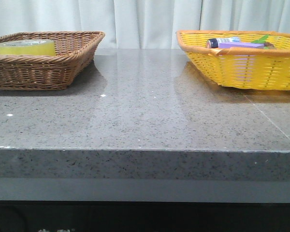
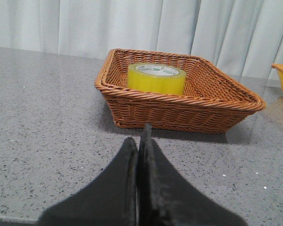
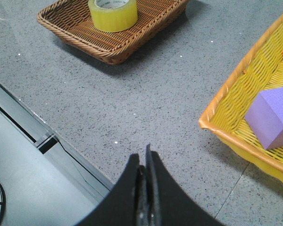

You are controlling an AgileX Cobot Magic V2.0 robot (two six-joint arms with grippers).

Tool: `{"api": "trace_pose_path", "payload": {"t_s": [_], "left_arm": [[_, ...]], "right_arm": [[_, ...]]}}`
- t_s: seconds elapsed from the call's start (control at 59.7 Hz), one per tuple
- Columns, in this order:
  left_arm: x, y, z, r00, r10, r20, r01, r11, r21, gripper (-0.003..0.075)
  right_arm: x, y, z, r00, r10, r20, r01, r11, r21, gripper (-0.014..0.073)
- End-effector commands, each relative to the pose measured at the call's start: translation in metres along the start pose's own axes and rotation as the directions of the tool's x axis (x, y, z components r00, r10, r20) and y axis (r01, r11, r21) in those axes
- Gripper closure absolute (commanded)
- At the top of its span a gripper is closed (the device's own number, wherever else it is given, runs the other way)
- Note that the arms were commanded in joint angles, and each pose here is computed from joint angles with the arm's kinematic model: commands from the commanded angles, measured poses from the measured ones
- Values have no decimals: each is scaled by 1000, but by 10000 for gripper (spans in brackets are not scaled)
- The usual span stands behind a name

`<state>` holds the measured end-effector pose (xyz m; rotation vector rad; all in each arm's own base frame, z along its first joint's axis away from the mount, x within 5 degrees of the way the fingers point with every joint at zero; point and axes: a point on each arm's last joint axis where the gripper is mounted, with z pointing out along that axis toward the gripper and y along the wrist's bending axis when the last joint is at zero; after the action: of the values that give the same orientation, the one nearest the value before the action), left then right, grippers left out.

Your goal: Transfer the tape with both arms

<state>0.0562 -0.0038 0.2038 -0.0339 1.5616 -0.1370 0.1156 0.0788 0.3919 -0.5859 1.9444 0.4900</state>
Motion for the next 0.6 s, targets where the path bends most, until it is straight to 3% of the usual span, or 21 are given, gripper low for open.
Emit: {"api": "trace_pose_path", "payload": {"t_s": [0.0,0.201,0.318,0.452,0.586], "left_arm": [[6,1,0,999,-12,52,12,1000,9,740],[6,1,0,999,-12,52,12,1000,9,740],[6,1,0,999,-12,52,12,1000,9,740],[6,1,0,999,-12,52,12,1000,9,740],[6,1,0,999,-12,52,12,1000,9,740]], "right_arm": [[-12,1,-6,995,5,95,-6,1000,4,665],[-11,1,-6,995,5,96,-6,1000,5,665],[-6,-16,-18,985,-14,172,-13,988,151,665],[23,-27,-41,937,-32,347,-86,944,318,664],[62,-25,-57,866,-99,490,-125,906,404,664]]}}
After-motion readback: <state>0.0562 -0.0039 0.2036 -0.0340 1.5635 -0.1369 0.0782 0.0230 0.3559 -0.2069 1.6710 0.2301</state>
